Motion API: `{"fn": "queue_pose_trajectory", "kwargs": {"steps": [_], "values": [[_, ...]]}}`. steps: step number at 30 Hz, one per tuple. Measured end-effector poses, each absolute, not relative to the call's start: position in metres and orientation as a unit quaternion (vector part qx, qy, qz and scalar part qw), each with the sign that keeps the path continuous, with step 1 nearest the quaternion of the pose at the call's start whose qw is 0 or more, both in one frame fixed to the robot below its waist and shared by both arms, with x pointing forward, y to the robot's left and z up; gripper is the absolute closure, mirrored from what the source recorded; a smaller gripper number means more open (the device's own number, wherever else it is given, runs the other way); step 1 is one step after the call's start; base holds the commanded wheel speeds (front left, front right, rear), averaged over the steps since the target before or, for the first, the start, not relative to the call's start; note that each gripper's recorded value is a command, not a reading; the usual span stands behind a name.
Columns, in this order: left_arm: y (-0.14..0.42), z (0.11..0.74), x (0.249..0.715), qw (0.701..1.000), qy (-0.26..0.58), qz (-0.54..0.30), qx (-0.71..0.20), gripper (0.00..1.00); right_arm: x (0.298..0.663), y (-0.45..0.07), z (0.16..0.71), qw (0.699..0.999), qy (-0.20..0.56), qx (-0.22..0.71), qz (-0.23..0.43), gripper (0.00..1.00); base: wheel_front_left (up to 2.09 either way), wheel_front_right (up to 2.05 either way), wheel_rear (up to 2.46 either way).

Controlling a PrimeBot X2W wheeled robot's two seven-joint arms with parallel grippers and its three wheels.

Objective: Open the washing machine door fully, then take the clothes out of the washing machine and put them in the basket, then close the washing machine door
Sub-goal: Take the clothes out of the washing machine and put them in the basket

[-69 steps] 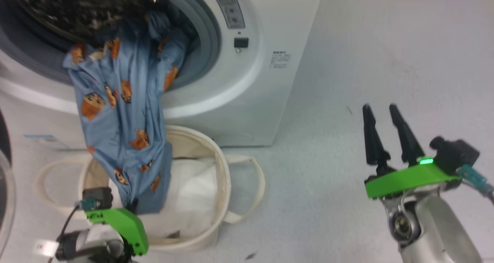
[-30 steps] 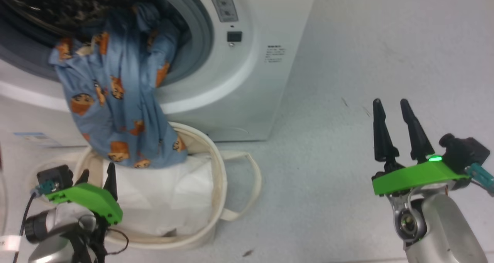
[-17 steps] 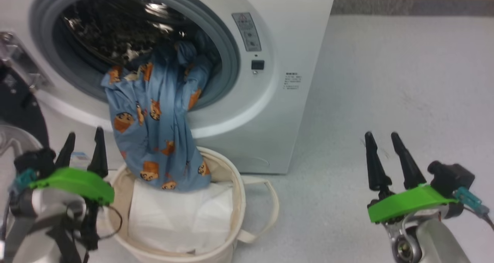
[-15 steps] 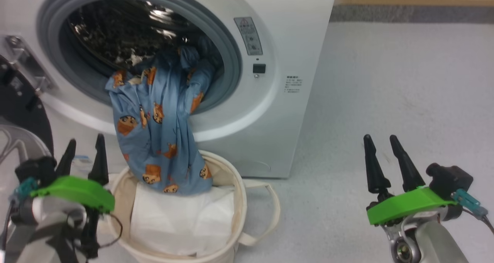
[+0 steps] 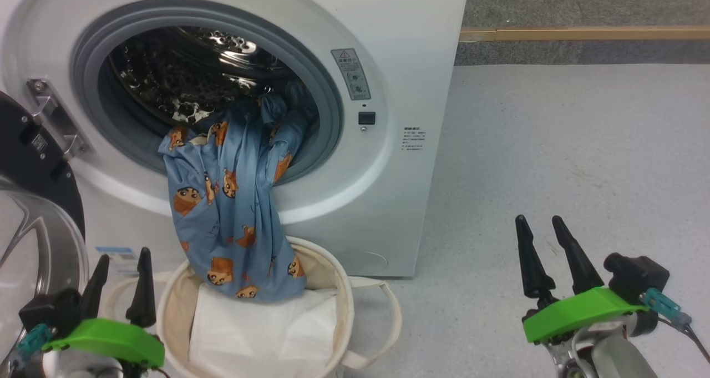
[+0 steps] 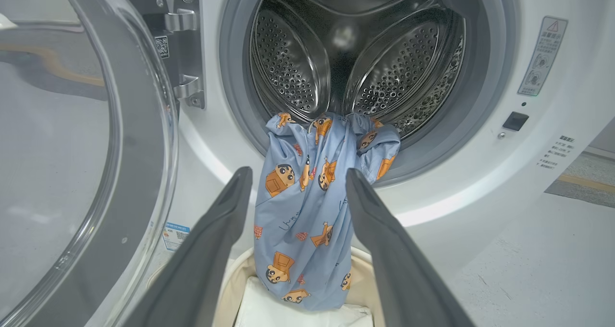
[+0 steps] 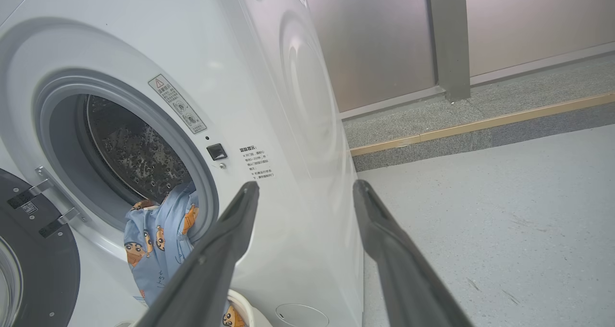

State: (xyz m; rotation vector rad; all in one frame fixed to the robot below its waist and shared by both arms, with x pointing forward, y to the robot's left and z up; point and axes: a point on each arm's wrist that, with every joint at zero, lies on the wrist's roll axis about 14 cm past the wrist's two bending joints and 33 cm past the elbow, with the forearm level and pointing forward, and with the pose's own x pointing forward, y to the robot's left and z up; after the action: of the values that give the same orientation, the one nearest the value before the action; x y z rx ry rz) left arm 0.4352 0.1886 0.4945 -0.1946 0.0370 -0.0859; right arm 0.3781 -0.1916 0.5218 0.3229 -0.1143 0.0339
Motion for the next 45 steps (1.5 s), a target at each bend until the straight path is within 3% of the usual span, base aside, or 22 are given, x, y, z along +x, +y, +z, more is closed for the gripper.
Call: {"fn": "queue_pose_trajectory", "kwargs": {"steps": [37, 45], "values": [[0.183, 0.498, 0.427, 0.994, 0.029, -0.041, -0.099, 0.00, 0.376, -0.190, 0.518, 0.985, -0.051, 0.163, 0.016, 0.00, 0.00, 0.00, 0.00], [0.169, 0.477, 0.435, 0.992, 0.073, -0.061, -0.088, 0.00, 0.378, -0.192, 0.510, 0.986, -0.041, 0.163, 0.011, 0.00, 0.00, 0.00, 0.00]]}}
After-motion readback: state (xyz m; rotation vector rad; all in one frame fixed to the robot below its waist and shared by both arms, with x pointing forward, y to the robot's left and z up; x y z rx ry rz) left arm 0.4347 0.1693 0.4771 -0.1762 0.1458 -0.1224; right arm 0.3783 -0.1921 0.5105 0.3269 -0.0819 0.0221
